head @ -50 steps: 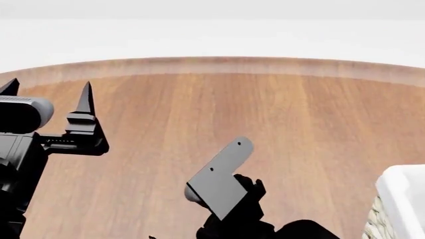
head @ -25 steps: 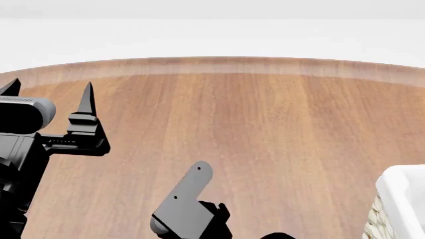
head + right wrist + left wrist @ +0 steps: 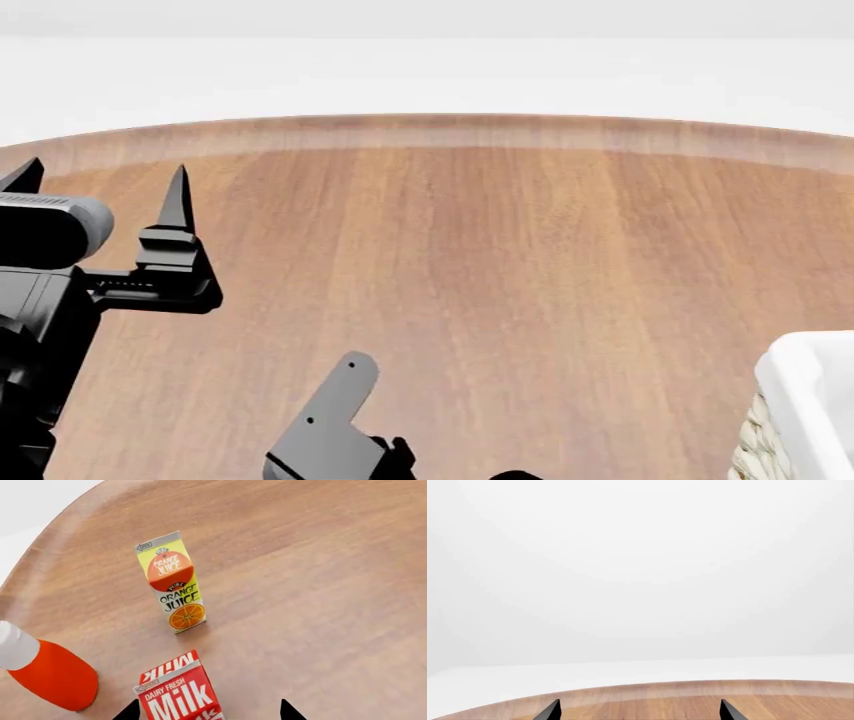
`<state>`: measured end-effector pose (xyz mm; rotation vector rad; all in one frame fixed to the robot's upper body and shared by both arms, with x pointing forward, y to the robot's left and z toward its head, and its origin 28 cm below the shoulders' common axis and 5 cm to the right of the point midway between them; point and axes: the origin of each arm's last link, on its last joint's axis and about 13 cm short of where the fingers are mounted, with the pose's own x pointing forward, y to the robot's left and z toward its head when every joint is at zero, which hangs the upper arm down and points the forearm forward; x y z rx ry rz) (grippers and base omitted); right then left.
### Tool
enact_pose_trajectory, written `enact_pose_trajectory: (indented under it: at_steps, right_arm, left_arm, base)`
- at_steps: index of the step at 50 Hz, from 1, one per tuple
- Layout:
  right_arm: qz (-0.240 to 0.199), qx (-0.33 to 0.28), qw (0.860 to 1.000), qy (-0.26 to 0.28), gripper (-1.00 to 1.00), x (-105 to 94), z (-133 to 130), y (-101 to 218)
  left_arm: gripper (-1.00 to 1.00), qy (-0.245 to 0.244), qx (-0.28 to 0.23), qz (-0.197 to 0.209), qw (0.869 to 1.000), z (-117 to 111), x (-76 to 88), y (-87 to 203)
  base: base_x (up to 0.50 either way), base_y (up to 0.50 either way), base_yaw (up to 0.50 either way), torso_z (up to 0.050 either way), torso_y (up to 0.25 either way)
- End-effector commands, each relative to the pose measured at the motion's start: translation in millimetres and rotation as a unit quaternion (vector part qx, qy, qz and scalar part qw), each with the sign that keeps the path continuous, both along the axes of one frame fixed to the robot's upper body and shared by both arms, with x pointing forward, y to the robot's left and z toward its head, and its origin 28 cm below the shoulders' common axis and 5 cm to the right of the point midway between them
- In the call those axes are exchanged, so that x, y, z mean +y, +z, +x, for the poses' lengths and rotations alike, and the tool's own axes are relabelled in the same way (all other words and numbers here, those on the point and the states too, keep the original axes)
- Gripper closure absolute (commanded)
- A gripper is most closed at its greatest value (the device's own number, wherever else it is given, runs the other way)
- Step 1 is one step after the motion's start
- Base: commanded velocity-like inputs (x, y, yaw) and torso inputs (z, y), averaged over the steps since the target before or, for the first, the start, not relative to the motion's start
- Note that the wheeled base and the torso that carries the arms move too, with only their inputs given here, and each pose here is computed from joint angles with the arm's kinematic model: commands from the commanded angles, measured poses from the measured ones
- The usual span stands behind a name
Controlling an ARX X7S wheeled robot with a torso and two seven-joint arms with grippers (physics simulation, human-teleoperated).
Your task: Pick the milk and place it in the basket.
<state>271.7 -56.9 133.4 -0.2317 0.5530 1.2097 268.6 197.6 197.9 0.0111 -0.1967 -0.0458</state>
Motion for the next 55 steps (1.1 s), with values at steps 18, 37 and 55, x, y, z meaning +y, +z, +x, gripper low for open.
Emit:
enact_pose_trajectory:
  at_steps: [18, 37, 55]
  right_arm:
    - [-0.008, 0.075, 0.996, 0.055, -1.00, 23.5, 9, -42]
    - [-0.017, 0.105, 0.992, 0.067, -1.00, 28.6, 10, -61]
    - [-0.032, 0.129, 0.988, 0.081, 1.00, 31.2, 13, -87]
  left_arm:
    - [-1.00, -0.003, -0.003, 0.000, 1.000, -2, -1.2, 1]
    - [-1.00, -0.006, -0.001, 0.001, 1.000, -2, -2.4, 0]
    - [-1.00, -0.009, 0.001, 0.003, 1.000, -3, -2.6, -5]
  base:
    - [0.00, 0.00, 0.00, 0.000, 0.000]
    - [0.00, 0.00, 0.00, 0.000, 0.000]
    - [0.00, 0.00, 0.00, 0.000, 0.000]
